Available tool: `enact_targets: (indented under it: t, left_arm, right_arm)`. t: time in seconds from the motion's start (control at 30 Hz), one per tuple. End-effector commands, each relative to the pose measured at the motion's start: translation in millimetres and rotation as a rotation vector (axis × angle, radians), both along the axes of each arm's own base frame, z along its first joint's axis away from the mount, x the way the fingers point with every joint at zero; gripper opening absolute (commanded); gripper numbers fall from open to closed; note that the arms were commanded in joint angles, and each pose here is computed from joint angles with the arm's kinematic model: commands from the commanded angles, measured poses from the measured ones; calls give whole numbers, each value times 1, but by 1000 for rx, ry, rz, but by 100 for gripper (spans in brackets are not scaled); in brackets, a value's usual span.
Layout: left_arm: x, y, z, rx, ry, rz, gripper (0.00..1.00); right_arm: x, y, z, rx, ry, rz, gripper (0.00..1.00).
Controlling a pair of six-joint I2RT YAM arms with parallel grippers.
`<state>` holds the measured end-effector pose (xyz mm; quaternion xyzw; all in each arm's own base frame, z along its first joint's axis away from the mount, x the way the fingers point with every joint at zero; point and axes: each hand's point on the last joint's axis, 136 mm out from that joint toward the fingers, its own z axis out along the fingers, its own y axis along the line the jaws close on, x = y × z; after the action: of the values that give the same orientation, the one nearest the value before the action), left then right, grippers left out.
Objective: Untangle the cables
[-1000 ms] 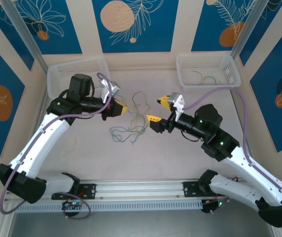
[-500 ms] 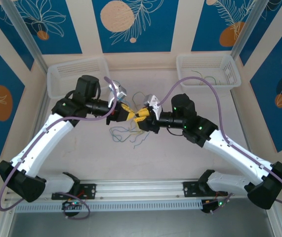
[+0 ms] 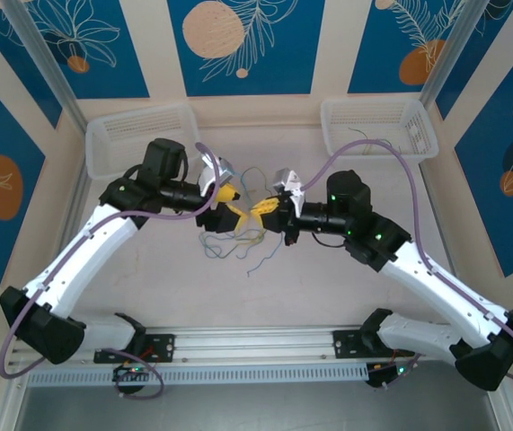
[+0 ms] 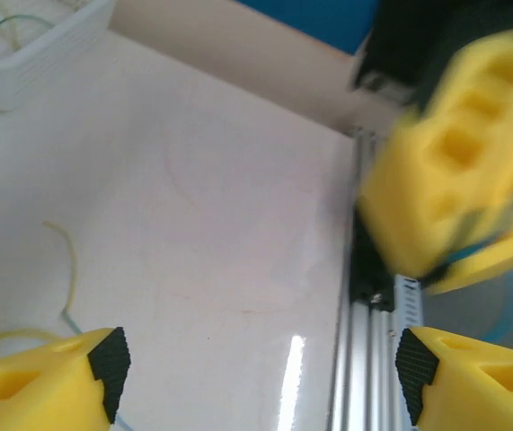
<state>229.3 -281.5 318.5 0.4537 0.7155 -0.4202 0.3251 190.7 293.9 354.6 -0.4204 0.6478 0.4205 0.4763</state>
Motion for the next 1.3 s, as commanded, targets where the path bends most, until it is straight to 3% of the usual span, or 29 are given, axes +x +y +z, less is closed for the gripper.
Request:
enact_targets:
  t: [0.0,0.13,0.3,0.53,0.63,0.73,1.03,1.27]
  left_arm:
    - [14,3,-32,115,16,62,74]
    - [12,1,-39,122,43,30,69]
    - [-6,-2,-30,73,48,-63,65]
    - [-46,-7,7,-101,43,-245,64]
    - [-49,-5,19,-130,6,-236,65]
    - [-71,-1,55,-273,-78,-323,69]
    - [-14,7,44,-168,-232,32,79]
    - [5,22,36,-87,-403,140,81]
  right_arm:
    - [-15,-5,24,55,13,46,0]
    - [-4,-20,39,109,27,-45,0]
    - [44,-59,49,186,145,-285,0]
    - [101,-86,7,166,389,-483,0]
    - [101,-81,-2,151,380,-464,0]
    - [112,-90,-18,112,421,-545,0]
    - [66,-43,-27,61,322,-223,0]
    - [15,-16,-30,-19,268,81,0]
